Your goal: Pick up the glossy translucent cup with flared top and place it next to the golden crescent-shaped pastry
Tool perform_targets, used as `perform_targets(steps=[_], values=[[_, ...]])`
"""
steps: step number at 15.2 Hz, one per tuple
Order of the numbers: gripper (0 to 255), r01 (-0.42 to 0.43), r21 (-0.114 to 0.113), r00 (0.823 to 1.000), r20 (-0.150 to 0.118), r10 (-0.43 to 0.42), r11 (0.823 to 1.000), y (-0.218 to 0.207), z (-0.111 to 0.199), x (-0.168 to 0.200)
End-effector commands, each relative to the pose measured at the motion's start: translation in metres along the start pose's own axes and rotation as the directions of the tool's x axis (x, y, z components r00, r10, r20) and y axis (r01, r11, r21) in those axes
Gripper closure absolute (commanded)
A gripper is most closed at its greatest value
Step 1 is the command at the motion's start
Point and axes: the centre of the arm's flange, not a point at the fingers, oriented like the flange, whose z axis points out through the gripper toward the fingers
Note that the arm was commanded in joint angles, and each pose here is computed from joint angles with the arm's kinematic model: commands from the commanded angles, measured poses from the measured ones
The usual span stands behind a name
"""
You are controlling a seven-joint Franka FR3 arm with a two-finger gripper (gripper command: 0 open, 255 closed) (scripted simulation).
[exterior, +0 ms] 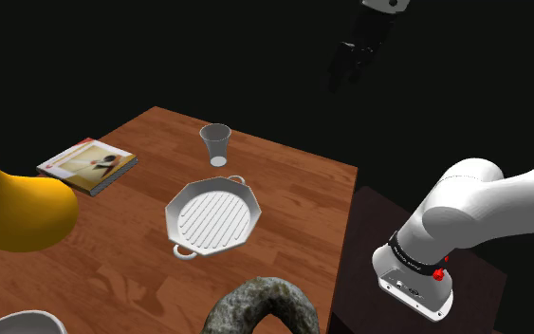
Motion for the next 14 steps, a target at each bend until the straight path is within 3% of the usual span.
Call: perform_targets(steps=[1, 14], values=[[0, 0.0, 0.0, 1.0, 0.0, 0.0, 1.0, 0.0, 0.0, 0.0], [0, 0.055, -0.11, 0.998, 0.035, -0.051, 0.992, -0.099, 0.1, 0.118]])
